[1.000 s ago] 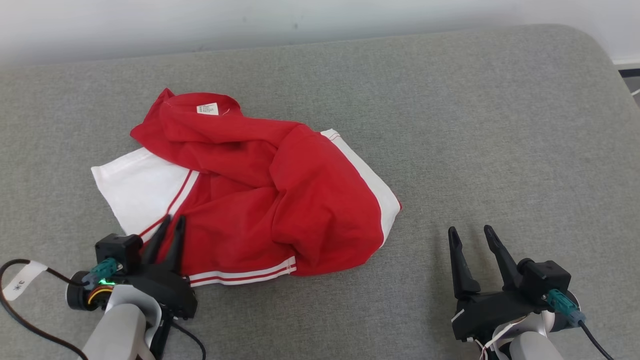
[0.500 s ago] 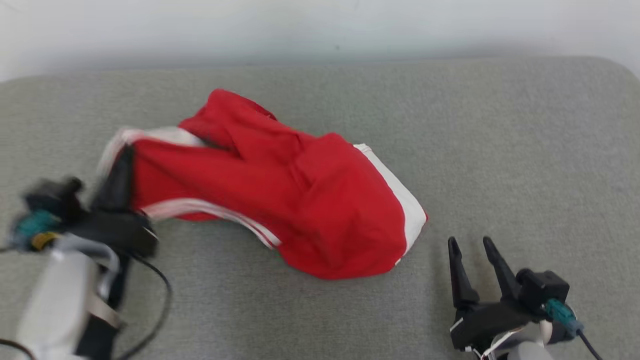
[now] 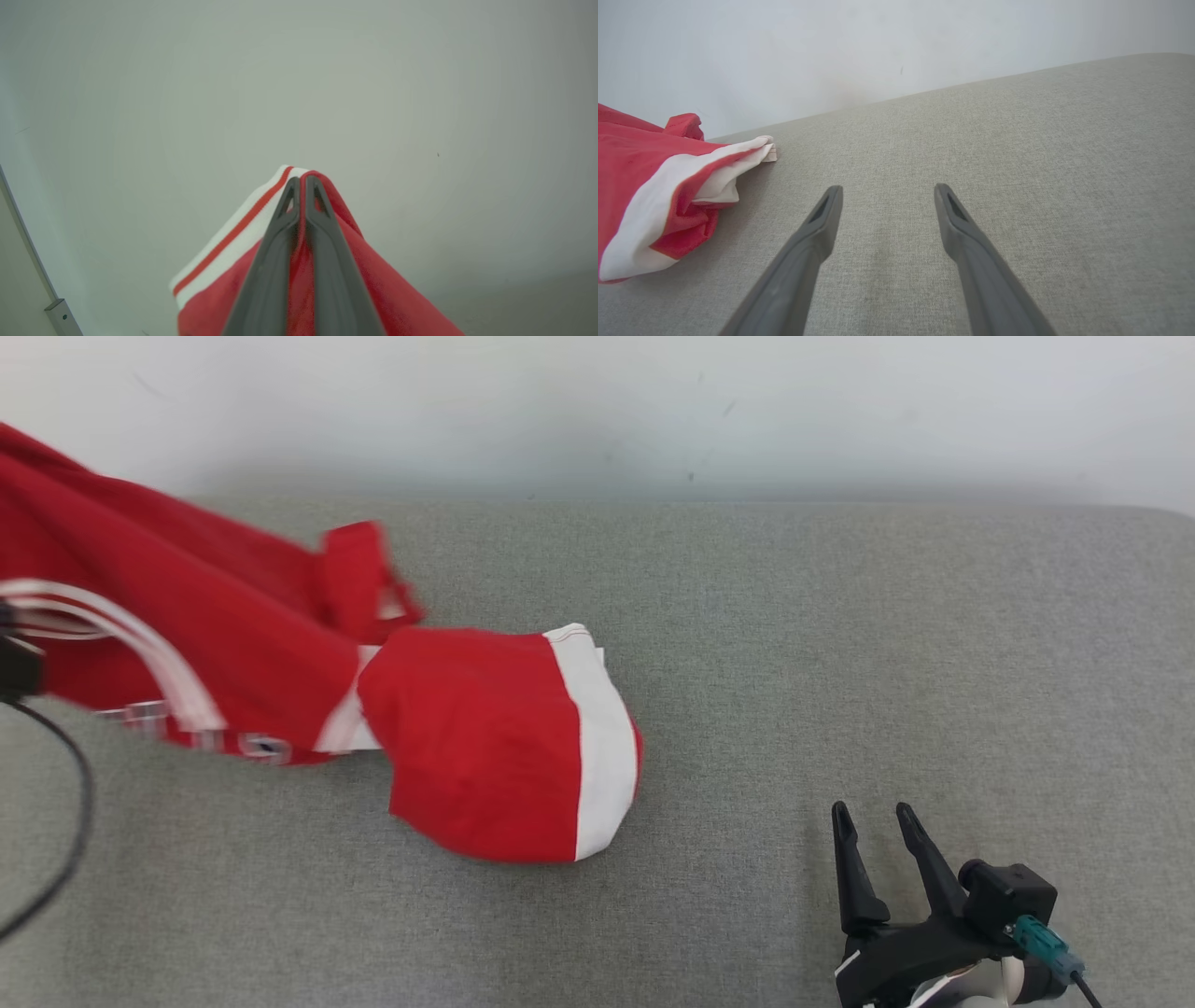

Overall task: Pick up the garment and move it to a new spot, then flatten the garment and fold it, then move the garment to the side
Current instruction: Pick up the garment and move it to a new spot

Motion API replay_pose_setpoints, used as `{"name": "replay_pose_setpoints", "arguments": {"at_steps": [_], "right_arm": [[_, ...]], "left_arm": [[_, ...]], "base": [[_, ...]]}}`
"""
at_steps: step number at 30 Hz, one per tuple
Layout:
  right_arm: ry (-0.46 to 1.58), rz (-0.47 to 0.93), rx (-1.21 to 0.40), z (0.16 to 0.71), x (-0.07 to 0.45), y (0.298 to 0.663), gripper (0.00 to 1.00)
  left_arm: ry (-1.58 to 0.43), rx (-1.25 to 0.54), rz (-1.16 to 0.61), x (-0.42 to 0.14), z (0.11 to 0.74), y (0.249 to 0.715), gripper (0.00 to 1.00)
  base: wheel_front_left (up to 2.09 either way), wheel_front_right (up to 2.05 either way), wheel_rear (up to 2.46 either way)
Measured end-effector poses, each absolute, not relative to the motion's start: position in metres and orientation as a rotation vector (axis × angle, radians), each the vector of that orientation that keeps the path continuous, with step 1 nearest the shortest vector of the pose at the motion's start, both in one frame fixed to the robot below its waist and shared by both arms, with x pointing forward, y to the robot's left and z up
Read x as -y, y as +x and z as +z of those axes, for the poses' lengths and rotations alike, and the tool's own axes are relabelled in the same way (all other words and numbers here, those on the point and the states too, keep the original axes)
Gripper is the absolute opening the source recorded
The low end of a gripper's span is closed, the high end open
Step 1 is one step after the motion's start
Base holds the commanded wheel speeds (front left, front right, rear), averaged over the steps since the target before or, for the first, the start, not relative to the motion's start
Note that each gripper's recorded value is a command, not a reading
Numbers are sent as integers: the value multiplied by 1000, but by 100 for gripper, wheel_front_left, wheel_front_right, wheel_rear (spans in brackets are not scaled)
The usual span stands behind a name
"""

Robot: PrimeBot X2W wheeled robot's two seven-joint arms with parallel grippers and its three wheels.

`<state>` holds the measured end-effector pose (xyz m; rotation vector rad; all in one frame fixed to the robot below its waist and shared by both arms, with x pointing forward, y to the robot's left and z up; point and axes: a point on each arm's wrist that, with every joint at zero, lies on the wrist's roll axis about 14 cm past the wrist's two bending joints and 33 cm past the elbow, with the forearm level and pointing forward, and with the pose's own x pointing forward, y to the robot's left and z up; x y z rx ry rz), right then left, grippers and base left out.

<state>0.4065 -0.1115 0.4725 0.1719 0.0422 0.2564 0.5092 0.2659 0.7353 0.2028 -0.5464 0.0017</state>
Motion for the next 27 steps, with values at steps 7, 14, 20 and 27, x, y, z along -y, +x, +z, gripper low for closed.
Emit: {"name": "replay_pose_setpoints", "arguments": {"at_steps": [7, 14, 20, 27], "right_arm": [[177, 240, -55, 468, 116, 405, 100], [174, 225, -61, 465, 122, 404, 100], [161, 221, -66, 464, 127, 403, 100], [152, 219, -55, 468, 129, 400, 100]], "left_arm": [[250, 521, 68, -293, 735, 513, 0], [180, 346, 101, -304, 662, 517, 0], [68, 170, 57, -279, 583, 512, 25], [-31, 47, 34, -247, 528, 495, 100]], "base": [[0, 0, 0], [0, 0, 0], [0, 0, 0], [0, 0, 0]]}}
